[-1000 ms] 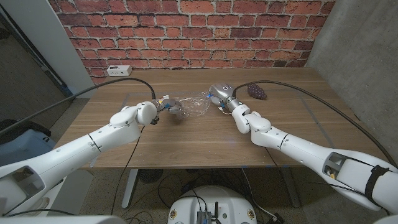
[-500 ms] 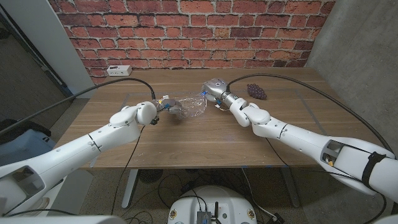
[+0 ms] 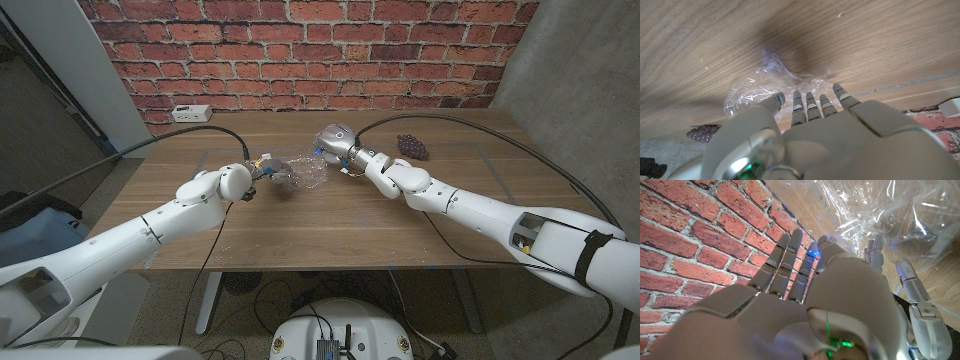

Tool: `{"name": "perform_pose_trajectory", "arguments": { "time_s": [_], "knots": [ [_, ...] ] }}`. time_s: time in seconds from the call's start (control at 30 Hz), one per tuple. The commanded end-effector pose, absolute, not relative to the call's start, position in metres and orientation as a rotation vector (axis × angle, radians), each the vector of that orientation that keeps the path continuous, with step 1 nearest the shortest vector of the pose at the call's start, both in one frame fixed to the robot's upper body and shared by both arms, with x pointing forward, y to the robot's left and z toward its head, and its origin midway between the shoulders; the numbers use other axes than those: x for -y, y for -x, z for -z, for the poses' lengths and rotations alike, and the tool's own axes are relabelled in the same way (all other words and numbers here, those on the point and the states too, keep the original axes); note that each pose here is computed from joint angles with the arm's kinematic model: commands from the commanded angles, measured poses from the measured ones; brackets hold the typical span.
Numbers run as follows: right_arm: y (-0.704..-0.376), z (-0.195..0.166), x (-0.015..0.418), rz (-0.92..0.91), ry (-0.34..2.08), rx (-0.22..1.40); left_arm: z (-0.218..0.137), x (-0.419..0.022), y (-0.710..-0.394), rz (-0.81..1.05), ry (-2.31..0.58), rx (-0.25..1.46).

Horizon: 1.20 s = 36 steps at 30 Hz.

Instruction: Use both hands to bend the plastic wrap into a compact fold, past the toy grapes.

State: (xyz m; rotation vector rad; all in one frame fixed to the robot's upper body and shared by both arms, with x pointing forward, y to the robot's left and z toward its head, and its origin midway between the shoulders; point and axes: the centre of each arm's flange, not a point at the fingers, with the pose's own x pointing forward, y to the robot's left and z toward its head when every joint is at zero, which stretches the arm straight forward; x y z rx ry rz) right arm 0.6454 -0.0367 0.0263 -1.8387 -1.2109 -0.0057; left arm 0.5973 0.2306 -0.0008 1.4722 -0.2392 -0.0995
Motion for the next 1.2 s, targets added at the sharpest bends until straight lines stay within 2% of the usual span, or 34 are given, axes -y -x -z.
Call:
{"name": "perform_pose_trajectory", "arguments": {
  "time_s": [0.03, 0.63, 1.2],
  "knots": [
    [-0.641, -0.037, 0.021, 0.0, 1.818, 1.328, 0.003, -0.232, -0.595, 0.096, -1.465, 0.24],
    [-0.623, -0.037, 0.014, -0.041, 1.739, 1.454, 0.007, -0.233, -0.594, 0.102, -1.465, 0.239],
    [-0.622, -0.029, 0.007, -0.087, 1.661, 1.517, 0.009, -0.235, -0.594, 0.106, -1.455, 0.238]
  ]
}}
